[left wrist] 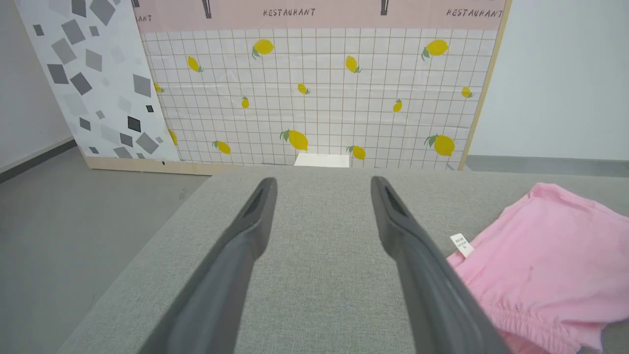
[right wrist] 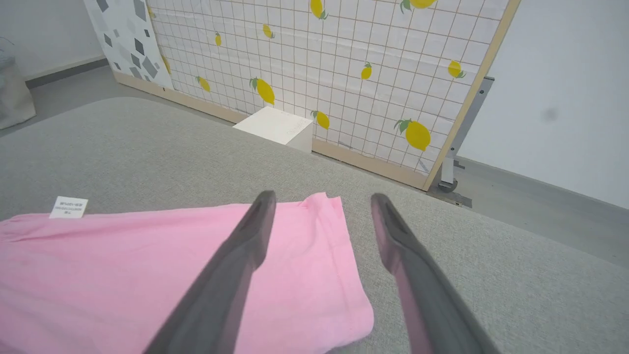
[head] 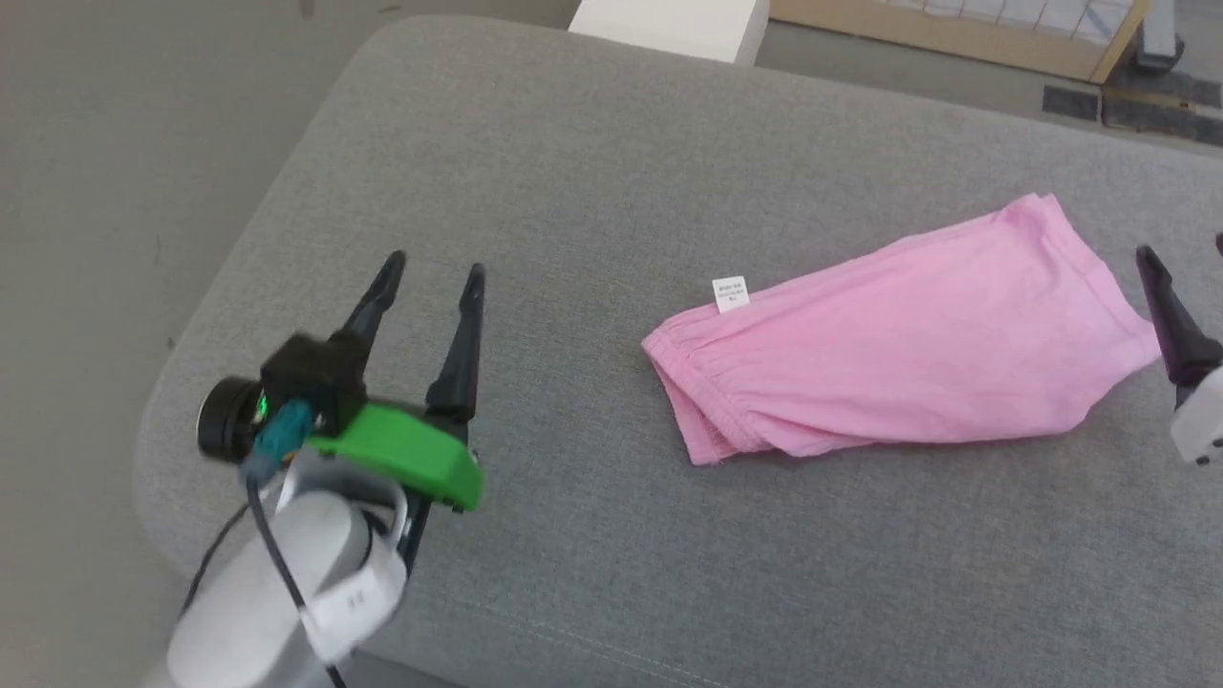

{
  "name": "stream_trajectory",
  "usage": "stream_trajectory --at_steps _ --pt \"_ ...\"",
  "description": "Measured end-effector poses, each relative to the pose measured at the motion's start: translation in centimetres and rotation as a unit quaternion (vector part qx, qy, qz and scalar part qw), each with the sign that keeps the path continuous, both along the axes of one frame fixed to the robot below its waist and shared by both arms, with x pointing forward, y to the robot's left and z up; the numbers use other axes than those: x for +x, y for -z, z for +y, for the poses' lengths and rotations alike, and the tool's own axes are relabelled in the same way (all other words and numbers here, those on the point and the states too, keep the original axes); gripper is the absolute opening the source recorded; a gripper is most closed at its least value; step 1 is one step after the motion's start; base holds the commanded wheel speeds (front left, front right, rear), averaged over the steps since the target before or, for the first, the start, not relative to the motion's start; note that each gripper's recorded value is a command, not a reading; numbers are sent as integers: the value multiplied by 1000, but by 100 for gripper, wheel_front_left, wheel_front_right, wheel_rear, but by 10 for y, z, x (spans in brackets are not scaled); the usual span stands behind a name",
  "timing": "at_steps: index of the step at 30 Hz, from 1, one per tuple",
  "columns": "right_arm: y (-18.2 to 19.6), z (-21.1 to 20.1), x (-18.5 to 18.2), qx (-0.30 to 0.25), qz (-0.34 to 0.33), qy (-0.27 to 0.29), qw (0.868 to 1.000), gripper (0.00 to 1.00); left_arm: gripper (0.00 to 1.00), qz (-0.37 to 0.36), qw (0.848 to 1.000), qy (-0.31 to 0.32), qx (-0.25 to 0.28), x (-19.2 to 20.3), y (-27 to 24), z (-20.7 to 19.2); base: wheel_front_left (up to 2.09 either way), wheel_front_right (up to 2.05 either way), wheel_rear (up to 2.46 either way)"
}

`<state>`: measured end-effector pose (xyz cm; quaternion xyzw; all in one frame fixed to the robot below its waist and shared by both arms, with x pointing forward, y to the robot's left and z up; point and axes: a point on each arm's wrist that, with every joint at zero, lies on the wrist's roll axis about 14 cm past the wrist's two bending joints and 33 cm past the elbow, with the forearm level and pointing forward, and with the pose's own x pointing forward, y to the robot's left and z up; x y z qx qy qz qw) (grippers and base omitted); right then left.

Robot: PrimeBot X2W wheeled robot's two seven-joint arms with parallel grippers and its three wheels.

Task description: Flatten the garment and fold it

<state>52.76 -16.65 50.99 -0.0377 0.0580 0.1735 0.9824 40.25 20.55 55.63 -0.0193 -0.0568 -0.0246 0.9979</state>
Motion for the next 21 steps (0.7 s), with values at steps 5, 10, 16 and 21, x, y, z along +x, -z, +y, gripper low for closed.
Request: stream_trajectory --at_steps 5,10,16,21 --pt "18 1 -6 13 31 12 999 100 100 -27 998 -42 29 -28 -2 10 0 0 0" --pt "39 1 -3 8 81 26 996 100 100 -21 994 -40 96 -49 11 8 0 0 0" --pt "79 -10 14 -4 193 65 979 100 100 2 989 -13 149 -55 31 -10 0 0 0" --pt "92 -8 40 -13 249 74 966 100 100 23 991 -15 129 -49 44 -13 0 0 0"
